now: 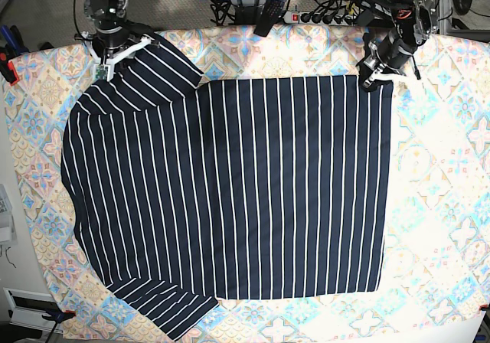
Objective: Fold the T-shirt properly
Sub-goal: 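Pull the grasped shoulder edge toward the robot with both grippers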
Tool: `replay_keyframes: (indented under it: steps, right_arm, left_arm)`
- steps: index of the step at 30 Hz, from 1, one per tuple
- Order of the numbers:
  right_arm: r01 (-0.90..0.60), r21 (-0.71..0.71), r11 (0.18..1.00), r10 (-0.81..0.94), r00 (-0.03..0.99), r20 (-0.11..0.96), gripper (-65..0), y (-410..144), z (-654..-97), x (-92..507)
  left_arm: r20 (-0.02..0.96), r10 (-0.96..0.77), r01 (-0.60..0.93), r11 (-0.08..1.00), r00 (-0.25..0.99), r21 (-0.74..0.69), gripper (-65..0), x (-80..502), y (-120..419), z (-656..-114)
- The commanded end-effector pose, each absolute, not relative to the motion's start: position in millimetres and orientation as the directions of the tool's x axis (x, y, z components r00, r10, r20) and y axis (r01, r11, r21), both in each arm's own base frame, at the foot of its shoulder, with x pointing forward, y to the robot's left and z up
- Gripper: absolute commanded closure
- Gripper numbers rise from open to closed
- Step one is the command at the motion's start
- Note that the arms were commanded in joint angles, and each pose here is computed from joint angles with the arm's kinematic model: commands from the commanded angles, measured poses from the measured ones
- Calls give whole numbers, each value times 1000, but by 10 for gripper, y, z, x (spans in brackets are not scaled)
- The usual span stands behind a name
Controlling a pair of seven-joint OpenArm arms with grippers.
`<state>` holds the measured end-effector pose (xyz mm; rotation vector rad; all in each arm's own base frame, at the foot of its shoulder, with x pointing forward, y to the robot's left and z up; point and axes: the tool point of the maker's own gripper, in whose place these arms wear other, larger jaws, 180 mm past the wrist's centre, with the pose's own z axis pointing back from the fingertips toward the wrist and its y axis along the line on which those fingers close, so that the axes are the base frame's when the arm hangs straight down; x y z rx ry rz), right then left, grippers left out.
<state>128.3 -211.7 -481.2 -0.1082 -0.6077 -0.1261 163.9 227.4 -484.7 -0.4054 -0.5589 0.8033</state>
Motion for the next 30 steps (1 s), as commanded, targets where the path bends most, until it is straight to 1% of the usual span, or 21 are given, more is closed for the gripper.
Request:
replay_keyframes:
  steps: [1, 2, 5, 6, 14, 27, 30]
  right_arm:
    - [133, -46, 990, -84, 822, 563, -118, -2055, -4815, 1255]
    - [131, -45, 990, -83, 822, 564, -99, -2049, -4814, 1258]
    - [133, -45, 990, -83, 818, 569, -11, -2055, -4804, 1273]
    - [133, -45, 990, -83, 818, 569, 0, -2055, -4804, 1273]
    - [126, -44, 991, -76, 804, 590, 0, -2036, -4712, 1316]
    - [112, -49, 993, -62, 805, 590, 0, -2008, -4585, 1159]
    - [107, -50, 993, -57, 803, 594, 0, -1998, -4535, 1128]
  left_arm:
    - [296, 752, -592, 651, 589, -475, 0, 1505, 2328, -4942]
    - [296, 752, -592, 651, 589, -475, 0, 1505, 2328, -4942]
    - [296, 752, -592, 651, 589, -475, 0, 1505, 2328, -4942]
    - [295, 752, -594, 650, 589, -474, 0, 1504, 2329, -4943]
    - [295, 752, -594, 650, 589, -474, 0, 1504, 2329, -4943]
    - [275, 753, -609, 650, 598, -454, 0, 1334, 2328, -4988]
    - [287, 747, -602, 657, 600, -454, 0, 1324, 2340, -4941]
